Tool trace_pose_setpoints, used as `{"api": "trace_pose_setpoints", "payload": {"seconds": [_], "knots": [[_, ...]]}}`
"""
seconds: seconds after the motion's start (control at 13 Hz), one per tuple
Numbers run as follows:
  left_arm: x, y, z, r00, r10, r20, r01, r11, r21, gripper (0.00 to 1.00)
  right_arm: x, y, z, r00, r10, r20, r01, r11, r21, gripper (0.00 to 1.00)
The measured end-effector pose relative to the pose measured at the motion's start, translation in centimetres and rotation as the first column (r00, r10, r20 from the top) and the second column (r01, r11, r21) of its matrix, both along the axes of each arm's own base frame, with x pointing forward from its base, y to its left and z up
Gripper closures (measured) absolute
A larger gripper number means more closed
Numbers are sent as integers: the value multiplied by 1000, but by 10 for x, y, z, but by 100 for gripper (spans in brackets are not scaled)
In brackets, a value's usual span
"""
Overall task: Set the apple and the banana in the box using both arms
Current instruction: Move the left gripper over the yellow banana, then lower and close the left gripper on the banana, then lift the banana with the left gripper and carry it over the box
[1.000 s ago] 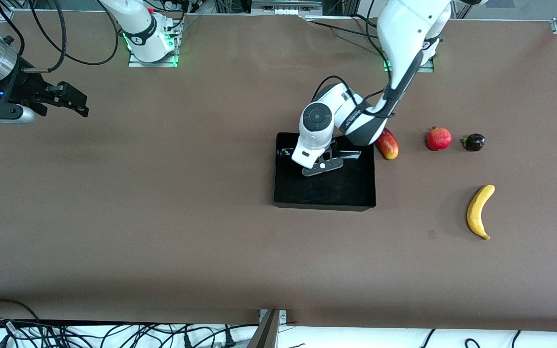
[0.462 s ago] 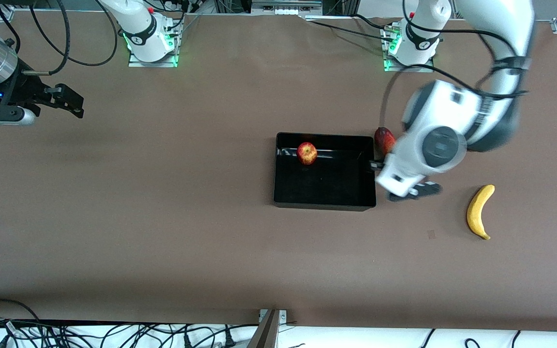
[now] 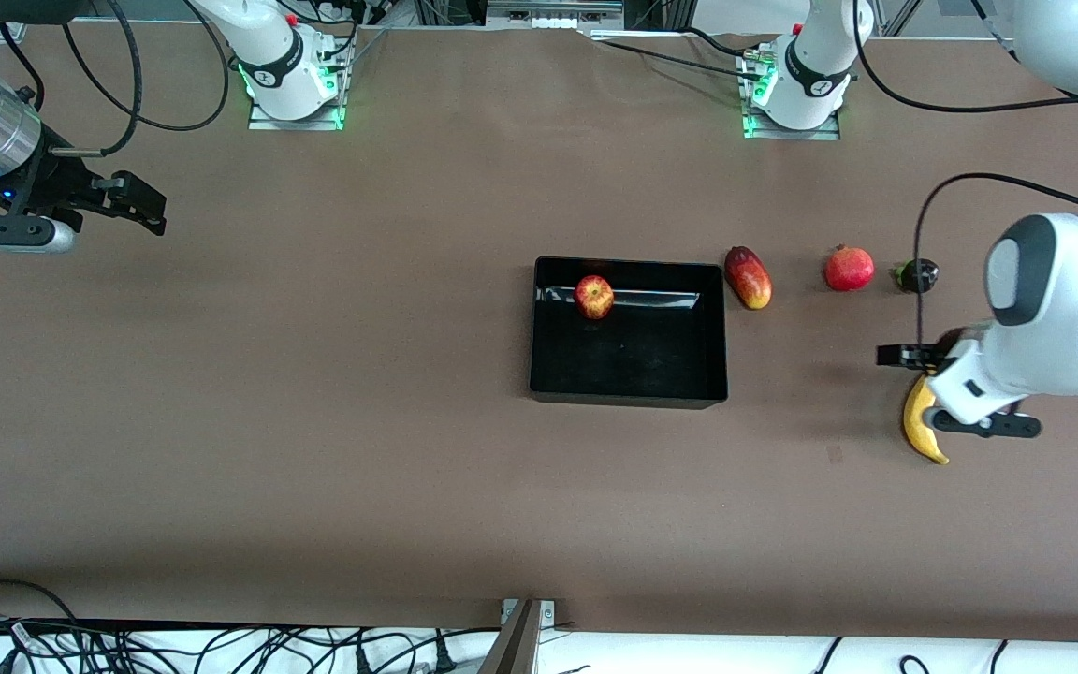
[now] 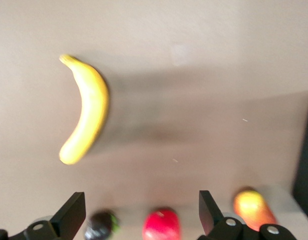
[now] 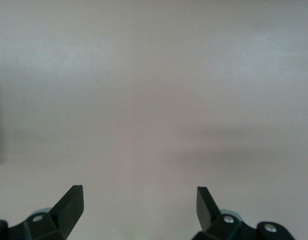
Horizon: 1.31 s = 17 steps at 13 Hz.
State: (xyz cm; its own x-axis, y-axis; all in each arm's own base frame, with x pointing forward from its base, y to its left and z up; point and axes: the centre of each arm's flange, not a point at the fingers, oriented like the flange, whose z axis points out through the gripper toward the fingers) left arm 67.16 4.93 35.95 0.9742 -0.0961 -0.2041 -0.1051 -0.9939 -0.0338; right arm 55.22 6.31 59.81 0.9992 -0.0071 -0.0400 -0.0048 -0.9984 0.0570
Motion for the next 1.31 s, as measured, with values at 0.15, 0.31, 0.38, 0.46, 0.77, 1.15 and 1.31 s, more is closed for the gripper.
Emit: {"api": "trace_pose_setpoints", "payload": {"seconds": [0.15, 0.31, 0.38, 0.46, 0.77, 1.15, 1.31], "knots": [[10, 35, -24, 998, -43, 55, 43, 999, -7, 0, 0, 0, 1, 1000, 0, 3, 0, 1000, 0, 0], [19, 61, -59, 991, -79, 112, 80, 997, -1, 0, 1, 0, 1, 1000, 0, 7, 0, 1000, 1, 0], [21, 73, -80, 986, -94, 140, 95, 995, 3, 0, 1, 0, 1, 1000, 0, 10, 0, 1000, 1, 0], [22, 81, -102, 981, -103, 166, 103, 995, 9, 0, 1, 0, 2, 1000, 0, 13, 0, 1000, 2, 0], [8, 84, -176, 963, -129, 235, 125, 992, 31, 19, 2, 0, 2, 1000, 0, 17, 0, 1000, 5, 0], [-8, 86, -190, 963, -129, 237, 124, 992, 38, 64, 2, 0, 2, 1000, -2, 17, 2, 1000, 13, 0], [-15, 71, -162, 988, -108, 110, 108, 994, 1, 64, 2, 0, 2, 1000, -3, 17, 2, 1000, 13, 0]]}}
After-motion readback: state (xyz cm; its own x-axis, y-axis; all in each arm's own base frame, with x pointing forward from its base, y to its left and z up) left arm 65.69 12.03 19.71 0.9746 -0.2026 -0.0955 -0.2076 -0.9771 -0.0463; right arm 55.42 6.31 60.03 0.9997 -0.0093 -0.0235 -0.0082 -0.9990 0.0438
